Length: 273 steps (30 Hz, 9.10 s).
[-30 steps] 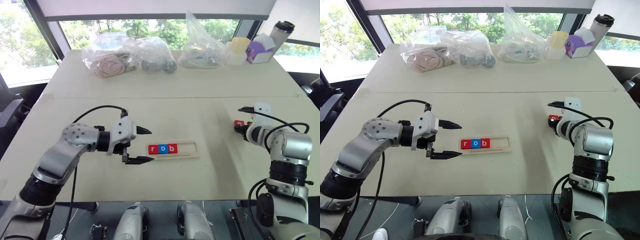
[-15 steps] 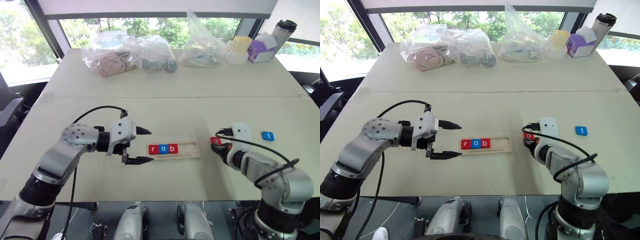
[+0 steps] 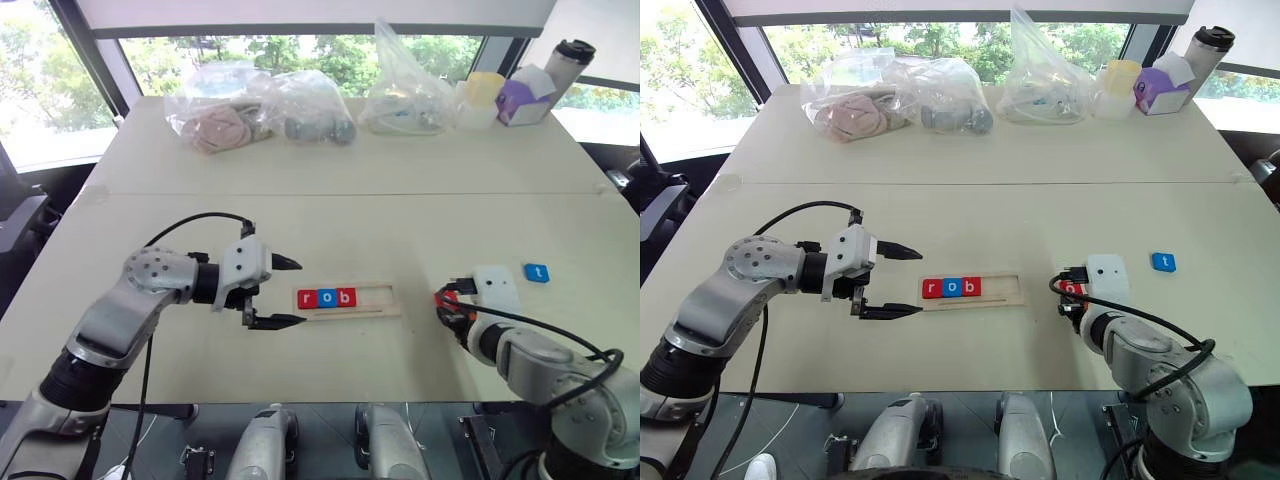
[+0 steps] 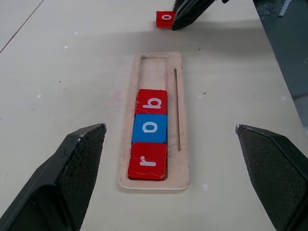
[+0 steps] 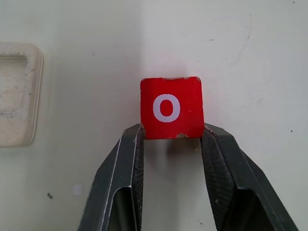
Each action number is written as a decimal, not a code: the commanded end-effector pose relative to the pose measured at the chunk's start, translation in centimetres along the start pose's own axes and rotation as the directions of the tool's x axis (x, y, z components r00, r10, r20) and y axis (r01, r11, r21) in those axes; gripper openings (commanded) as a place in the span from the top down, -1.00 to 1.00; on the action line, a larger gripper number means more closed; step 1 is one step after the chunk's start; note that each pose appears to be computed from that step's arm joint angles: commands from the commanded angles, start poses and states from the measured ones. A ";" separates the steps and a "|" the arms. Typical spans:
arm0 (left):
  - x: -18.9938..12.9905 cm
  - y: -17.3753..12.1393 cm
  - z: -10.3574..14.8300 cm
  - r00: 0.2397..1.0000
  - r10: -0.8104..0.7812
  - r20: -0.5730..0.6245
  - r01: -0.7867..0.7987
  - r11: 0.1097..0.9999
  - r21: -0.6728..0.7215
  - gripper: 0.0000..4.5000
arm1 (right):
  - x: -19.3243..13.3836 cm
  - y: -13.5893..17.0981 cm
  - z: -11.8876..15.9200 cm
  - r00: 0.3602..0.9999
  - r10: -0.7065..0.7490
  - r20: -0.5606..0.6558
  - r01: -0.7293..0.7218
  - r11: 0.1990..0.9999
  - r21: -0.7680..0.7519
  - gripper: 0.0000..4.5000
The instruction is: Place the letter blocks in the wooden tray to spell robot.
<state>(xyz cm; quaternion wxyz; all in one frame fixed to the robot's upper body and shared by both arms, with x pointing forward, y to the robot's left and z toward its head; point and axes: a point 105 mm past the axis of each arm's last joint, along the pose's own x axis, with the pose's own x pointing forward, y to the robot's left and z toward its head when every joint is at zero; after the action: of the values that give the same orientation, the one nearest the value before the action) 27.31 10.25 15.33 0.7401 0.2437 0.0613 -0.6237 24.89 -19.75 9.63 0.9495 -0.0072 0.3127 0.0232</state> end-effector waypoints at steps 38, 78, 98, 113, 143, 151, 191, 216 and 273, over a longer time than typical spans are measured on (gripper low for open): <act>0.2 1.0 1.1 0.999 0.036 0.027 -0.038 0.998 0.057 -1.00 | 1.0 -5.0 6.5 0.798 0.373 -0.474 -0.546 0.110 -0.831 -0.99; 0.0 0.8 1.1 0.999 0.051 0.019 -0.052 0.997 0.056 -1.00 | 1.8 -2.5 5.4 0.712 0.414 -0.566 -0.629 0.019 -0.777 0.51; 0.2 0.8 1.2 0.998 0.048 0.028 -0.050 0.997 0.054 -1.00 | 0.1 6.5 7.4 0.617 0.596 -0.513 -0.652 0.022 -0.758 0.51; -0.3 0.1 1.5 1.000 0.009 0.005 -0.009 0.997 0.079 -1.00 | 2.9 7.9 7.4 0.654 0.574 -0.493 -0.636 0.063 -0.769 0.51; -0.1 0.3 1.7 1.000 0.029 0.009 -0.030 0.996 0.083 -1.00 | 2.4 7.6 10.4 0.707 0.582 -0.401 -0.559 0.112 -0.822 -0.99; 0.2 0.4 1.8 1.000 0.023 0.015 -0.024 0.996 0.086 -1.00 | 3.2 7.1 9.3 0.715 0.567 -0.410 -0.570 0.132 -0.811 -0.99; 0.2 0.1 1.8 1.000 0.021 0.015 -0.023 0.997 0.076 -1.00 | 4.1 8.0 8.6 0.711 0.572 -0.408 -0.573 0.136 -0.808 -0.99; 0.5 -0.1 2.1 0.998 0.005 0.057 -0.008 0.998 0.055 -1.00 | 0.6 0.5 13.8 0.923 0.384 -0.009 -0.249 0.582 -0.774 -0.99; 1.7 -0.6 2.9 0.993 -0.025 0.115 0.021 0.999 0.037 -1.00 | 4.0 -17.7 3.2 0.990 -0.128 0.056 0.118 0.980 0.160 -0.63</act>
<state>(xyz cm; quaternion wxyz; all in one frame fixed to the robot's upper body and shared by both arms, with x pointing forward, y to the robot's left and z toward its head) 26.84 7.56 16.18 0.7329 0.2089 0.0272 -0.6469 30.84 -37.99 9.99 0.9561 0.0560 0.2757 -0.0817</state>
